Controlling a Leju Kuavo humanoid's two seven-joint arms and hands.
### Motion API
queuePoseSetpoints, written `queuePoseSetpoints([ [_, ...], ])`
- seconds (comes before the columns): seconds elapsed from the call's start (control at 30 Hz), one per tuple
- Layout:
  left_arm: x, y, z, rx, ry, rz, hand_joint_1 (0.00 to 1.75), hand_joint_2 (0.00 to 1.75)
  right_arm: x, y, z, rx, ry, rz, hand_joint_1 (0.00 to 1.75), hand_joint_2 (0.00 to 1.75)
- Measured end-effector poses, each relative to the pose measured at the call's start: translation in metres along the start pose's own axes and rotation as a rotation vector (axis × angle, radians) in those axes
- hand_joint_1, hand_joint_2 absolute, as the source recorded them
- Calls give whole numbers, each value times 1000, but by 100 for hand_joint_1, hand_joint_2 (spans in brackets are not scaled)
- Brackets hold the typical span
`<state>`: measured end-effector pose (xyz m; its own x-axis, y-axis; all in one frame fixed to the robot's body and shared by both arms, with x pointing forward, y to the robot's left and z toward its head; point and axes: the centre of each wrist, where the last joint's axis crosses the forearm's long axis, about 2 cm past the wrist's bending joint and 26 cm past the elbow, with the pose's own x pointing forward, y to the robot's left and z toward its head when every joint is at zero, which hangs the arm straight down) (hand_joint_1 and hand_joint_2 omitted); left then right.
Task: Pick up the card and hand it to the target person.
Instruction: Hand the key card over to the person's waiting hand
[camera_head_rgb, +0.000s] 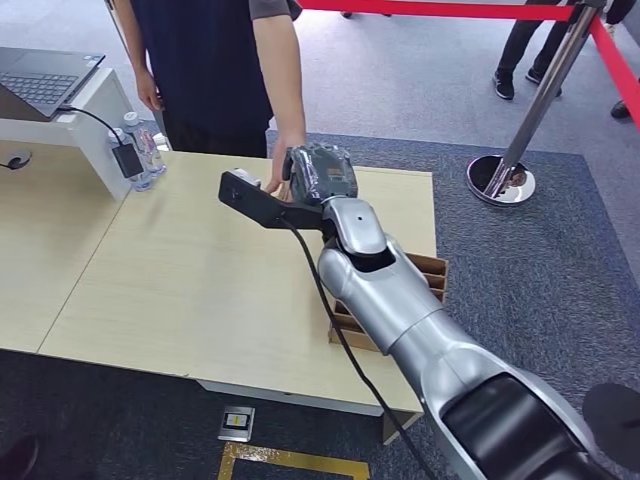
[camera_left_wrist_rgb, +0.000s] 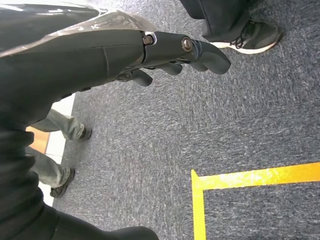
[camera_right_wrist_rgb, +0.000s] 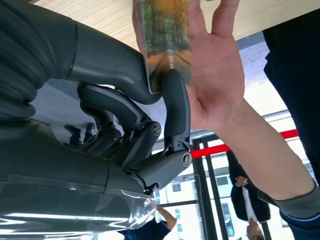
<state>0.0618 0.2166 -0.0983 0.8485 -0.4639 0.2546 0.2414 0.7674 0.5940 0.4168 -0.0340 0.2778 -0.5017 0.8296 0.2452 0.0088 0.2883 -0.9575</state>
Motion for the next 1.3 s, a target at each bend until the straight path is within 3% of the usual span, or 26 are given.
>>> queuePoseSetpoints([
  [0.5,0,0,0,1,0,0,0,175,2,0,0,11,1,16,152,175],
  [0.53,0,0,0,1,0,0,0,175,2,0,-1,12,1,17,138,175],
  [0.63,0,0,0,1,0,0,0,175,3,0,-1,13,2,16,27,175],
  [0.67,0,0,0,1,0,0,0,175,3,0,-1,14,2,17,2,175],
  [1.3,0,0,0,-4,8,4,0,175,2,0,0,-60,-16,58,0,175],
])
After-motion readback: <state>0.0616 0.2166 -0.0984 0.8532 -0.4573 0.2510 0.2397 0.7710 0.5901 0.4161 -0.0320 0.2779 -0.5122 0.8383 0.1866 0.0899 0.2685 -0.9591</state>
